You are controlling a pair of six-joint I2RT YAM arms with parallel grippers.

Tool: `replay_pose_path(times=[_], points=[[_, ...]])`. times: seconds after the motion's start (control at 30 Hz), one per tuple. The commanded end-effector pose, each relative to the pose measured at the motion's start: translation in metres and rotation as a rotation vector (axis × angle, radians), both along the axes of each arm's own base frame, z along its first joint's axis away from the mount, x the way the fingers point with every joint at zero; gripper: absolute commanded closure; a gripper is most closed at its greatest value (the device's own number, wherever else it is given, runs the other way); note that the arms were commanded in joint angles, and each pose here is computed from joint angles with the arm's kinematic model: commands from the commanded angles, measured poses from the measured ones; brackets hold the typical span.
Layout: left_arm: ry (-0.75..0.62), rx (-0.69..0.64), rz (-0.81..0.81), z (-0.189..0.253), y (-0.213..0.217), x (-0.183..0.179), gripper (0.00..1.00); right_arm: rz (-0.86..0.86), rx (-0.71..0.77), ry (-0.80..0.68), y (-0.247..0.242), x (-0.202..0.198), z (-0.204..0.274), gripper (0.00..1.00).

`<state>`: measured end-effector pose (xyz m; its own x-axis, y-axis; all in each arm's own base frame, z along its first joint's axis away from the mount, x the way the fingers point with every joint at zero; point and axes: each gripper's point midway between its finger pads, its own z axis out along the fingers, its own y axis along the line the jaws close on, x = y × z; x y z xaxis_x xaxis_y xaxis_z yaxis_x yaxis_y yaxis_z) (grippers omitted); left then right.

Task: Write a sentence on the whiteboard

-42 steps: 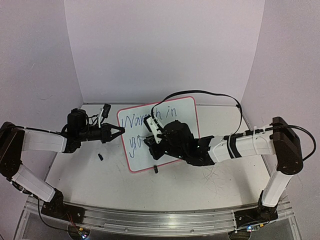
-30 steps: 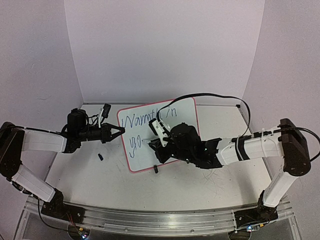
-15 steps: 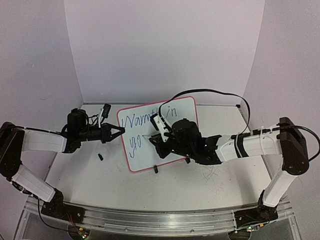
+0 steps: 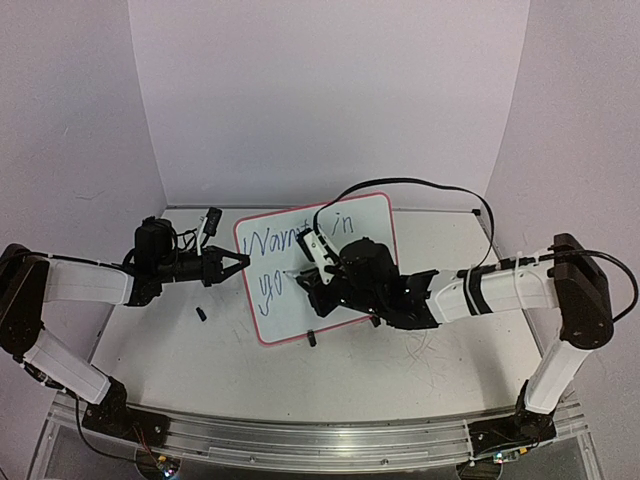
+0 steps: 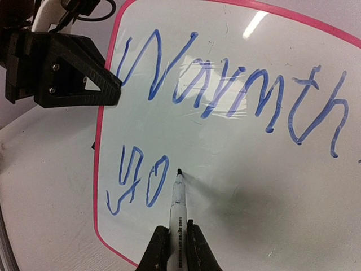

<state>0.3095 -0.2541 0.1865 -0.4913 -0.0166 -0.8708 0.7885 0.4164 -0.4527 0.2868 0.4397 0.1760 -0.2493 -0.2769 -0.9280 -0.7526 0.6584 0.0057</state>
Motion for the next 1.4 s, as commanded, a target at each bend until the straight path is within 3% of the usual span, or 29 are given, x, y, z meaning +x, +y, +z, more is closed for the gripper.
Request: replay_pose_path(times=[0.0, 1.37], points=[[-0.069, 0.051, 0.046, 0.0, 0.005, 0.011, 1.0, -0.02, 0.038, -0.04, 0.007, 0.007, 0.017, 1.0], [-0.071, 0.05, 0.047, 0.002, 0.005, 0.01, 1.0, -0.02, -0.036, 0.04, -0.009, -0.015, -0.023, 1.0]])
